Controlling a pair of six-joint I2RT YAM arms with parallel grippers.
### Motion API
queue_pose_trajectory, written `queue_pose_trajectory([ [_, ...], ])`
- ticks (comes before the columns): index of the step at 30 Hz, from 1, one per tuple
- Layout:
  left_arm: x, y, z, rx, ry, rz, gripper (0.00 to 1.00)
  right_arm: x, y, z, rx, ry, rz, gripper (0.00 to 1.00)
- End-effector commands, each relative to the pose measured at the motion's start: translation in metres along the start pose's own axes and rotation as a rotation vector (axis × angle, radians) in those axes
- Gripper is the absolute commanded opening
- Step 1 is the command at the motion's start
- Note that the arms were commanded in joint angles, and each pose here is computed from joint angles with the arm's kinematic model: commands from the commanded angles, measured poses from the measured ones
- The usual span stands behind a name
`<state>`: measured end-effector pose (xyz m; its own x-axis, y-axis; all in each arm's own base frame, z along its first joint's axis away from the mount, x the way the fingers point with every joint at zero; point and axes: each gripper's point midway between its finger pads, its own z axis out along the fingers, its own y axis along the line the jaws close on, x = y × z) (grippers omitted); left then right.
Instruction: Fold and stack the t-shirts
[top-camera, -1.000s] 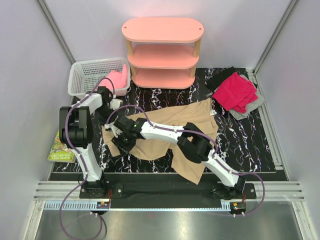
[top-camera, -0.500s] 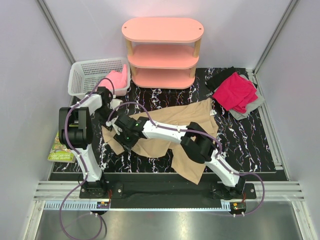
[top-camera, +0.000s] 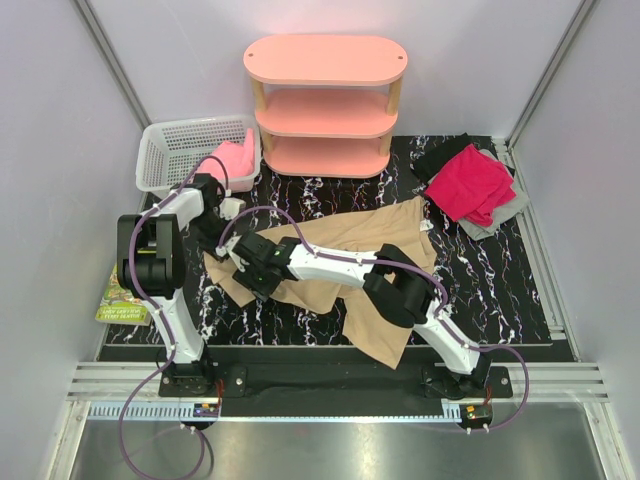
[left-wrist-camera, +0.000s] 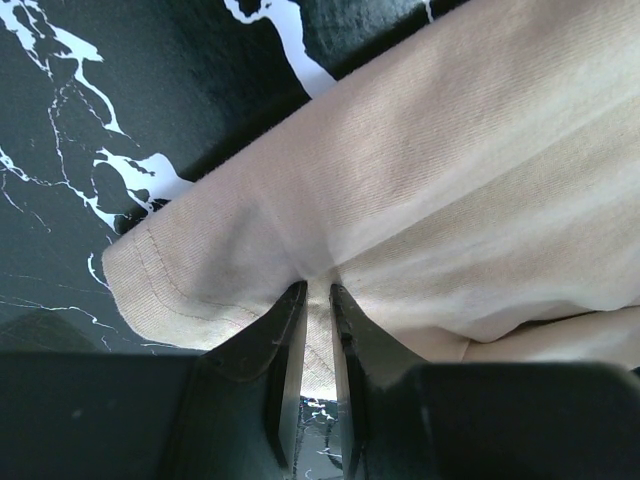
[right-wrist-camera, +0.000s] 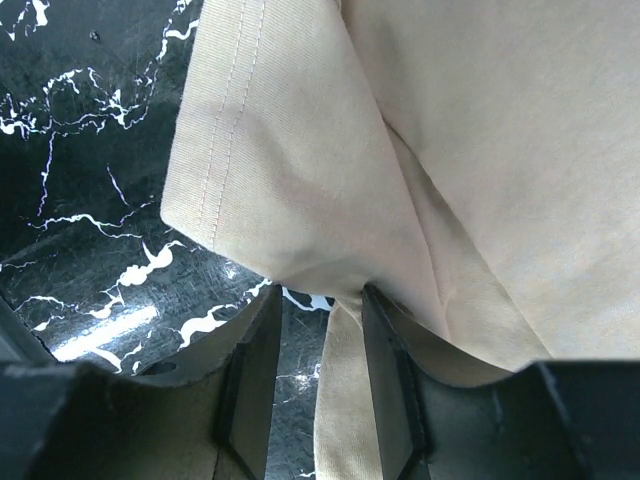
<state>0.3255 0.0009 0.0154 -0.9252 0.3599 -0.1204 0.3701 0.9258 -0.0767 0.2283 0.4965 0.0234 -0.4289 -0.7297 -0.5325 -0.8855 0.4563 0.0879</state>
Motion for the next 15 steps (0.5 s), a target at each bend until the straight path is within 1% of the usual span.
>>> queue_pose_trajectory([
  [1,0.006,-0.004,0.001,0.029,0.006,-0.008,0.22,0.011,0.001,-0.006,0.004,0.036,-0.012,0.45],
  [3,0.007,-0.005,0.002,0.03,0.008,-0.008,0.22,0.013,0.003,-0.004,-0.007,0.04,-0.012,0.41],
  [5,0.009,-0.006,0.002,0.032,0.01,-0.007,0.22,0.015,0.005,-0.002,-0.02,0.047,-0.011,0.33],
  [6,0.01,-0.006,0.003,0.034,0.014,-0.008,0.22,0.017,0.007,-0.001,-0.024,0.052,0.018,0.2],
  [9,0.011,-0.006,0.003,0.035,0.015,-0.006,0.22,0.012,0.016,-0.008,-0.06,0.044,0.042,0.0],
  [11,0.01,-0.006,0.003,0.034,0.013,-0.006,0.22,0.01,0.026,-0.016,-0.104,0.043,0.044,0.0],
  [15,0.008,-0.006,0.003,0.037,0.009,-0.007,0.22,-0.002,0.067,-0.053,-0.24,0.044,0.03,0.0],
])
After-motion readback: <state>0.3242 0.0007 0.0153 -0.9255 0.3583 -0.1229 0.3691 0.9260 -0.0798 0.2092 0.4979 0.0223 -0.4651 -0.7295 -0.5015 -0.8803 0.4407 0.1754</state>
